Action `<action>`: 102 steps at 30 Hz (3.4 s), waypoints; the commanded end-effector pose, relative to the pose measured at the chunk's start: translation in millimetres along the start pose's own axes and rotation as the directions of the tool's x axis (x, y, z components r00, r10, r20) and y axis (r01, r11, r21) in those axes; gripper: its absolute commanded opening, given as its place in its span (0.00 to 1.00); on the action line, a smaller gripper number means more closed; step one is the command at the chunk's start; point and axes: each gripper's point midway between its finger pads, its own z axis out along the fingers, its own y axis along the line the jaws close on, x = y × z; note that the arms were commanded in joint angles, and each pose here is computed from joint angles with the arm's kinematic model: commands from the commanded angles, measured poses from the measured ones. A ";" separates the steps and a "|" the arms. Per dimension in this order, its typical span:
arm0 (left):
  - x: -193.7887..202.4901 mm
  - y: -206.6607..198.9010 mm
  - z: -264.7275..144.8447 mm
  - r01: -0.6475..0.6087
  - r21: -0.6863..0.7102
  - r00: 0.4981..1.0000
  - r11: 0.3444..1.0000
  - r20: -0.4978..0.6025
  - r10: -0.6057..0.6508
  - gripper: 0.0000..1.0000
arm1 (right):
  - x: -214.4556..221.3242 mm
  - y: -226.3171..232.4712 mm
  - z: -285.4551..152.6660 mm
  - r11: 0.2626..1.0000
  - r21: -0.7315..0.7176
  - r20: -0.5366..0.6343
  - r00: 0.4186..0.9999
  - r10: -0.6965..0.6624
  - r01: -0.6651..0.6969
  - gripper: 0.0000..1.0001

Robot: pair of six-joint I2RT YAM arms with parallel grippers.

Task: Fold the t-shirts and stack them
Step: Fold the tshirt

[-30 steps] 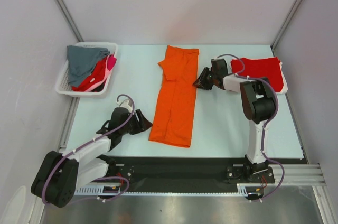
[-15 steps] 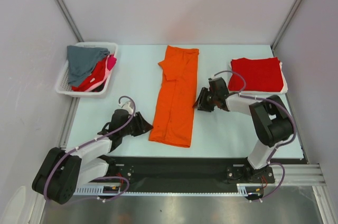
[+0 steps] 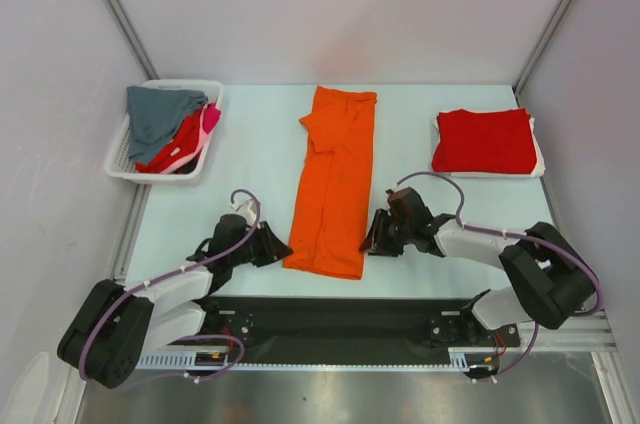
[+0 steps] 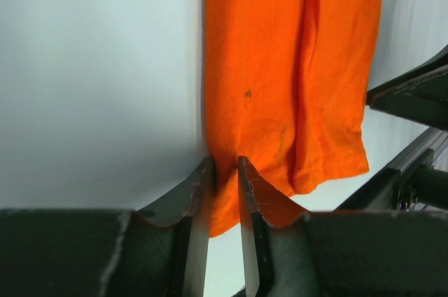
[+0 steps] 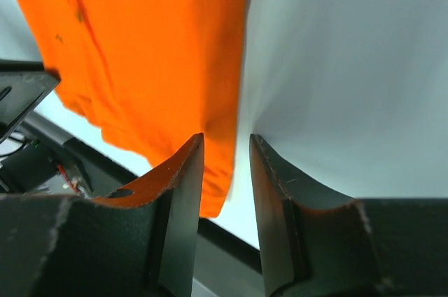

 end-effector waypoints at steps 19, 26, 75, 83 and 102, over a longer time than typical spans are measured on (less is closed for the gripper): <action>36.6 8.8 -9.6 -0.022 -0.023 0.992 0.999 -0.125 0.019 0.11 | 85.8 -37.9 -18.3 0.986 0.112 -0.053 0.990 0.132 -0.125 0.03; 46.1 3.4 -15.3 -0.006 0.009 0.986 1.000 -0.167 0.007 0.48 | 78.0 -45.6 -30.2 0.983 0.134 -0.010 0.991 0.131 -0.129 0.06; -78.1 -109.4 -13.6 0.075 0.330 0.997 0.941 -0.043 -0.064 0.00 | -52.2 37.7 -67.9 0.994 -0.110 0.138 0.990 0.010 0.005 0.00; -151.8 -116.7 15.9 0.088 0.289 0.991 0.953 0.069 -0.113 0.00 | -127.2 50.9 -55.6 0.996 -0.087 0.186 0.981 0.050 -0.034 0.00; -250.1 -102.1 92.3 0.198 0.290 0.956 0.936 0.153 -0.249 0.00 | -237.5 39.5 -4.2 0.990 -0.055 0.209 0.968 0.137 -0.128 0.00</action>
